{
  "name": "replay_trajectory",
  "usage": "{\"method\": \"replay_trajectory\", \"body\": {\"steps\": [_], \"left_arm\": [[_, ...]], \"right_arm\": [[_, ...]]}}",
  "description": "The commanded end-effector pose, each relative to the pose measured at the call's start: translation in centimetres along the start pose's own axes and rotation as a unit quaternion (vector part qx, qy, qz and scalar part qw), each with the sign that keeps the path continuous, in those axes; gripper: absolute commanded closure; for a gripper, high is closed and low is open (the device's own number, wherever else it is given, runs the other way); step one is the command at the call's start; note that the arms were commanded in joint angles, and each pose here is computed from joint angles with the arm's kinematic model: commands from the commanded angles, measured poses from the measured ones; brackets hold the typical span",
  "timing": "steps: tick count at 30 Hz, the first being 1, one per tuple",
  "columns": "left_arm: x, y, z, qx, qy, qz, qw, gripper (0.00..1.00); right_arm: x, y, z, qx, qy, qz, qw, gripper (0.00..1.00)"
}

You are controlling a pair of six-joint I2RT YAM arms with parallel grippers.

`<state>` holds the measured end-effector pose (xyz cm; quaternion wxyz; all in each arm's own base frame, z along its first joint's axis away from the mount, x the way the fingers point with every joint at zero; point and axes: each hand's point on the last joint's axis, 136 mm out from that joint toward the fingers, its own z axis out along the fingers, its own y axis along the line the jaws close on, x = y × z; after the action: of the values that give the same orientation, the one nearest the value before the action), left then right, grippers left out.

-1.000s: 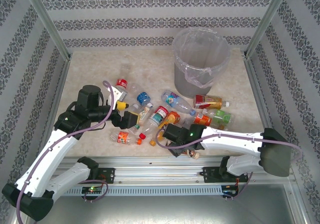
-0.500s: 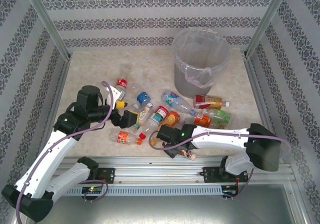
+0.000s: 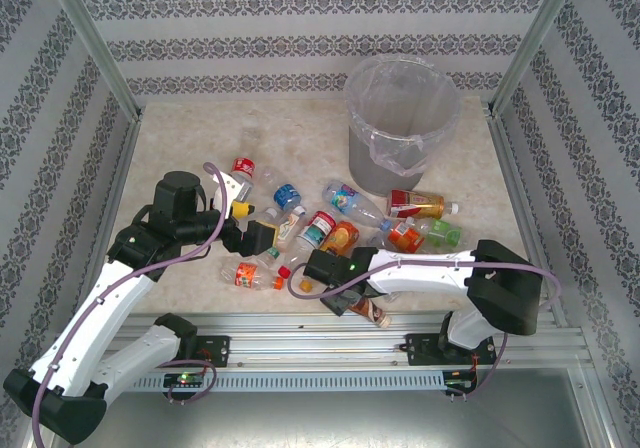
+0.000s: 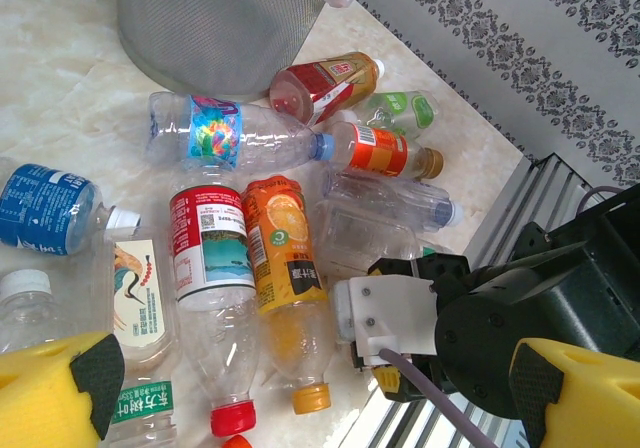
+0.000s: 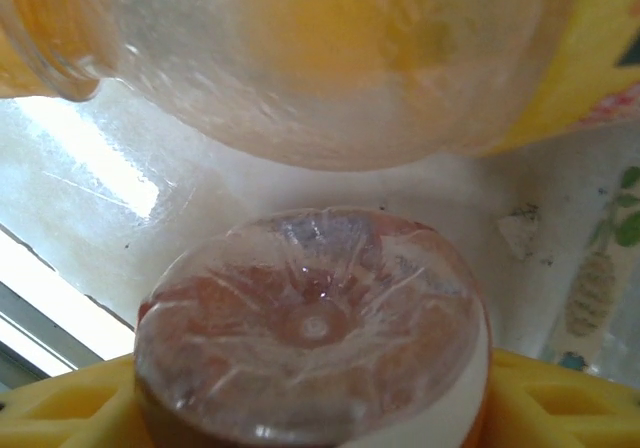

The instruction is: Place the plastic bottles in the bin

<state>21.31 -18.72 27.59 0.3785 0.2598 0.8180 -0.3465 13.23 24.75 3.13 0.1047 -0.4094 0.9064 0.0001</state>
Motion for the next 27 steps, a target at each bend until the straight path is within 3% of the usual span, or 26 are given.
{"method": "replay_trajectory", "body": {"steps": [1, 8, 16, 27], "left_arm": [[-0.5, 0.0, -0.1, -0.002, -0.014, 0.004, 1.000, 0.00], [-1.8, -0.4, -0.2, 0.010, -0.035, 0.007, 0.999, 0.00], [-5.2, -2.7, -0.2, 0.073, -0.062, 0.022, 0.995, 0.00], [-11.6, -5.4, 0.2, 0.166, -0.120, 0.063, 0.977, 0.00]], "right_arm": [[-0.4, 0.7, -0.3, -0.009, -0.004, -0.009, 1.000, 0.40], [-0.6, 0.2, -1.9, -0.010, -0.032, -0.001, 0.999, 0.49], [-1.7, -1.0, -6.3, -0.046, -0.098, 0.045, 0.993, 0.50], [-5.7, -6.8, -17.4, -0.081, -0.273, 0.149, 0.947, 0.50]]}}
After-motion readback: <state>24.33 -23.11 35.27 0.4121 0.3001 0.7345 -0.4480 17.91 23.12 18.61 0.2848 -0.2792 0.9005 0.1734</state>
